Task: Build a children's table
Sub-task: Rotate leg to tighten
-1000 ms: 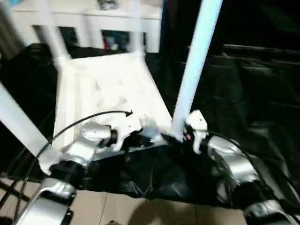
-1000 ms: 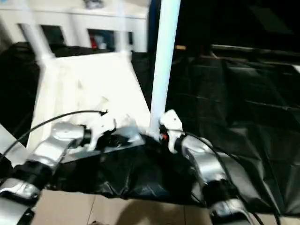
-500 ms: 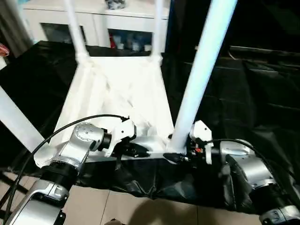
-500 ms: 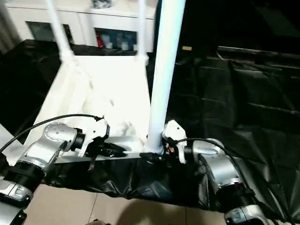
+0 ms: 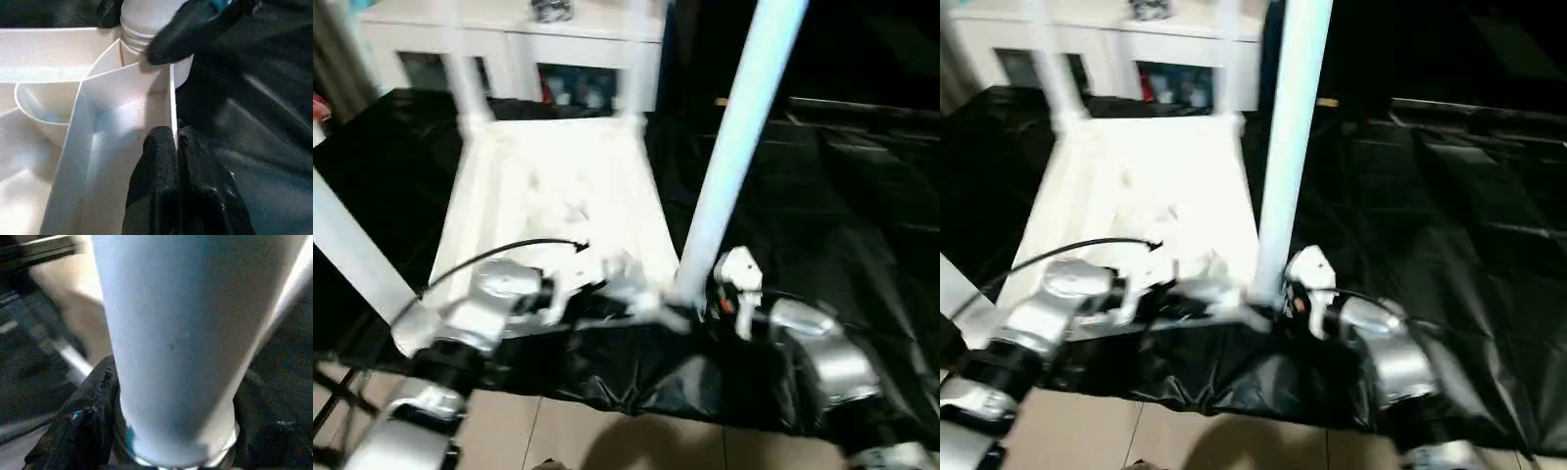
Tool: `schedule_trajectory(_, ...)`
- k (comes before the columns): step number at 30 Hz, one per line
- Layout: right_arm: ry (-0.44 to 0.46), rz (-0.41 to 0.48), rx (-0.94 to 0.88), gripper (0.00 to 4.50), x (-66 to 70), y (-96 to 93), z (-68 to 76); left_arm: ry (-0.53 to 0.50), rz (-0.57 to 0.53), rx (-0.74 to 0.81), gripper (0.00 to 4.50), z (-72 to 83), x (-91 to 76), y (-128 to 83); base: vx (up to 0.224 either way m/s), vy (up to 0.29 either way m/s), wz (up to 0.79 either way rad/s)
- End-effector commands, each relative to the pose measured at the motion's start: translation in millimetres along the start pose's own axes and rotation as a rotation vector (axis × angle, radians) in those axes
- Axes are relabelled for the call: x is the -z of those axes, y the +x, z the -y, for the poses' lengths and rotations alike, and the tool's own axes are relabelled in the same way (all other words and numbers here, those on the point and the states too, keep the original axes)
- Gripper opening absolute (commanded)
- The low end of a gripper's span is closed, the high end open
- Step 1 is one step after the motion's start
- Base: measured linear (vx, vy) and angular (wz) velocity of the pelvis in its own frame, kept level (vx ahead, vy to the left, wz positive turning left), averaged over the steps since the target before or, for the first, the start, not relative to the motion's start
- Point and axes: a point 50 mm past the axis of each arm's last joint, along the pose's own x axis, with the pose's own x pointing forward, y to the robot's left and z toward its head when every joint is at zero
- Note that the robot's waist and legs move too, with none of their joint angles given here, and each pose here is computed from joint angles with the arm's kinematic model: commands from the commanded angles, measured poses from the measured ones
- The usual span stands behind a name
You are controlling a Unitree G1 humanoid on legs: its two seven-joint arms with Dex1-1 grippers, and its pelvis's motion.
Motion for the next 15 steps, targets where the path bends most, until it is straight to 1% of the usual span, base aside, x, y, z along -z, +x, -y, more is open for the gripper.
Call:
schedule_trajectory(1,0.071,-0.035,0.053,2.71,13.8,18.5,-18.0,0.028,0.123,-0.020,0.00,2.7,-26.3,24,0.000,0.000,0.00)
schedule_trajectory(2,0.108,-0.023,0.126,2.71,13.6,24.6,-19.3,0.031,0.121,-0.052,0.00,2.0,-28.8,29,0.000,0.000,0.00)
schedule_trajectory(4,0.136,-0.014,0.172,2.70,13.0,29.1,-20.7,0.034,0.119,-0.071,0.00,1.7,-30.5,32,0.000,0.000,0.00)
schedule_trajectory(5,0.184,0.004,0.238,2.70,11.0,37.2,-24.2,0.040,0.119,-0.089,0.00,2.3,-33.2,37,0.000,0.000,0.00)
schedule_trajectory(6,0.184,0.004,0.238,2.70,11.0,37.2,-24.2,0.040,0.119,-0.089,0.00,2.3,-33.2,37,0.000,0.000,0.00)
schedule_trajectory(8,0.257,-0.006,0.347,2.70,10.6,52.5,-31.8,0.029,0.142,-0.133,0.00,3.9,-39.6,47,0.000,0.000,0.00)
schedule_trajectory(12,0.241,-0.009,0.343,2.70,8.7,62.8,-41.8,0.023,0.158,-0.167,0.00,5.6,-44.0,52,0.000,0.000,0.00)
schedule_trajectory(13,0.245,-0.002,0.333,3.05,7.8,63.4,-43.4,0.021,0.159,-0.163,0.00,6.9,-43.7,53,0.000,0.000,0.00)
schedule_trajectory(15,0.256,0.012,0.316,3.40,6.2,63.3,-44.1,0.023,0.159,-0.157,0.00,7.8,-43.0,53,0.000,0.000,0.00)
